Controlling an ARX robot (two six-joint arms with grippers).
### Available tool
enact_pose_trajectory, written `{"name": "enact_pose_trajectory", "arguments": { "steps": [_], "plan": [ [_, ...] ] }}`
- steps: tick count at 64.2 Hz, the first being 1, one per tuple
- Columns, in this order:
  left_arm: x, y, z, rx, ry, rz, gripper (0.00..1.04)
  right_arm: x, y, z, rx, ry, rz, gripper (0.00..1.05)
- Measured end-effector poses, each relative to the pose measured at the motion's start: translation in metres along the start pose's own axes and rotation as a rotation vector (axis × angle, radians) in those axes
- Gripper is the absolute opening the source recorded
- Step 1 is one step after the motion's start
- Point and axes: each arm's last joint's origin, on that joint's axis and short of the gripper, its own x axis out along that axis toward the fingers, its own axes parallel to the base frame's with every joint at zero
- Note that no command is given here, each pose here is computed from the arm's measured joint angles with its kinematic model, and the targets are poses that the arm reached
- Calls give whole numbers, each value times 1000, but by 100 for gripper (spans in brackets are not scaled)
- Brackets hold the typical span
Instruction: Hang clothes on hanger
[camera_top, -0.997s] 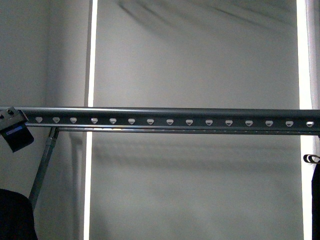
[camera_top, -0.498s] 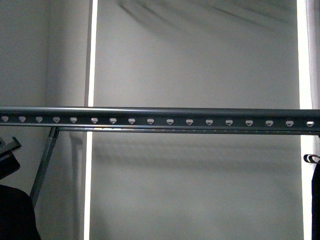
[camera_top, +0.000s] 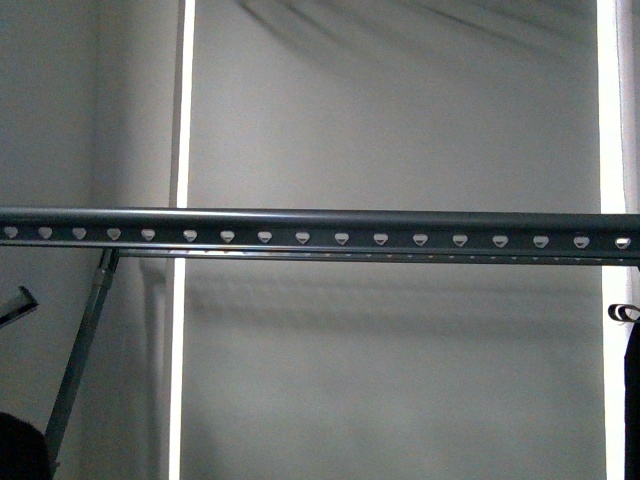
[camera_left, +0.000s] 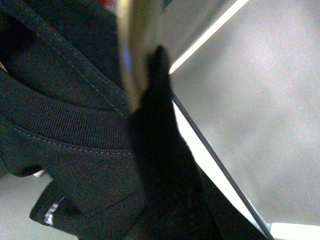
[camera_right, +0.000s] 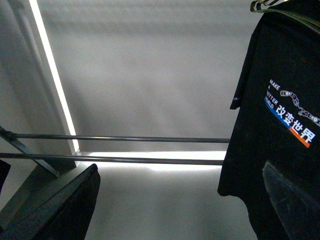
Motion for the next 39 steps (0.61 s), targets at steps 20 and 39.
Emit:
{"name": "enact_pose_trajectory", "arguments": {
  "steps": [20, 39],
  "plan": [
    [-50, 53, -19, 240, 247, -201, 4, 0, 0, 0, 0, 0, 0, 97],
    [-84, 83, -51, 742, 433, -569, 4, 0, 0, 0, 0, 0, 0, 97]
  ]
}}
